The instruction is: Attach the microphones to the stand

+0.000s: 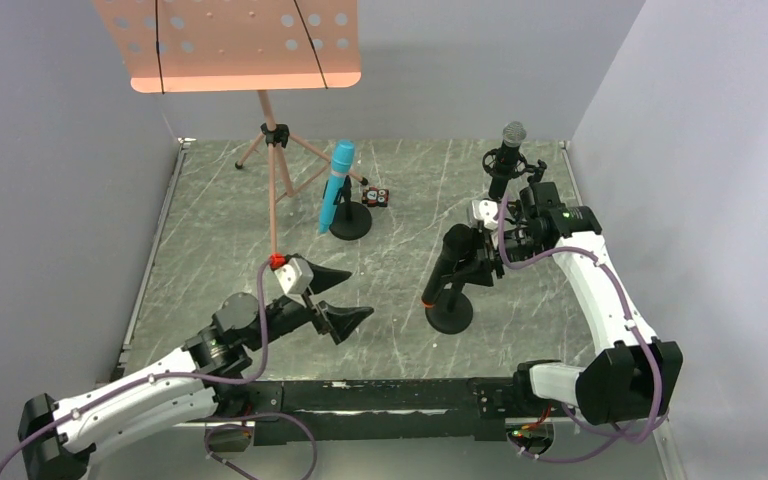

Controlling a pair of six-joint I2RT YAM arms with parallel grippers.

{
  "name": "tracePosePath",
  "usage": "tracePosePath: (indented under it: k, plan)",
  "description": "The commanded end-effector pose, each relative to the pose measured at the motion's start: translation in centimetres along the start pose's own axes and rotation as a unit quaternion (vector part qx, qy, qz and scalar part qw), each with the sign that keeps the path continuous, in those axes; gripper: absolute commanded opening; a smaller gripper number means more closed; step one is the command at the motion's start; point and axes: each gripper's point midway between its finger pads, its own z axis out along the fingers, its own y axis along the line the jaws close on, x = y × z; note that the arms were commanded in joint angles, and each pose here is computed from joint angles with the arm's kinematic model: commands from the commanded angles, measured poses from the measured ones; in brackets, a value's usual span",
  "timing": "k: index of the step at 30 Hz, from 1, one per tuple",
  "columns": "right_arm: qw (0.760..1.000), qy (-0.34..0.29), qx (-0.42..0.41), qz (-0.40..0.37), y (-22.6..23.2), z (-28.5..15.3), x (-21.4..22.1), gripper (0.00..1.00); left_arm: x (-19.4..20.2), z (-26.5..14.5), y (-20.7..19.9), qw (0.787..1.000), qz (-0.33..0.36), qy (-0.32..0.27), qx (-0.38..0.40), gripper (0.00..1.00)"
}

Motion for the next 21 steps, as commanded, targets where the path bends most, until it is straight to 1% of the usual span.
tracePosePath:
  k: [1,6,7,10,11,14,16,21]
  plan:
    - [1.0,0.005,0.016,-0.008,-1.2,0.1,0.2,0.49,0.7,-1.6,1.1,0.999,-0.03,-0.001,-0.036,0.99]
    - [1.0,0.022,0.016,-0.005,-1.3,-0.1,0.8,0.49,2.1,-2.3,1.2,0.998,-0.054,0.006,-0.037,0.99]
    - [1.0,0.021,0.014,-0.005,-1.2,-0.1,0.8,0.47,2.4,-2.4,1.2,0.997,-0.06,0.009,-0.037,0.99]
    - [1.0,0.014,0.011,-0.003,-1.2,0.0,0.6,0.33,3.2,-2.5,1.1,0.997,-0.073,0.017,-0.035,0.99]
    - [1.0,0.01,0.013,0.003,-1.3,0.0,0.3,0.31,3.3,-2.6,1.0,0.996,-0.076,0.018,-0.033,0.99]
    - [0.999,0.0,0.034,0.003,-2.6,0.0,-1.2,0.28,3.4,-2.6,1.1,0.996,-0.077,0.017,-0.037,0.99]
    - [0.998,-0.007,0.058,-0.014,-4.2,-0.1,-2.5,0.26,3.2,-2.7,1.3,0.996,-0.074,0.017,-0.042,0.99]
    - [0.992,-0.009,0.121,-0.035,-7.8,0.1,-4.5,0.24,2.7,-3.0,1.3,0.997,-0.067,0.017,-0.045,0.99]
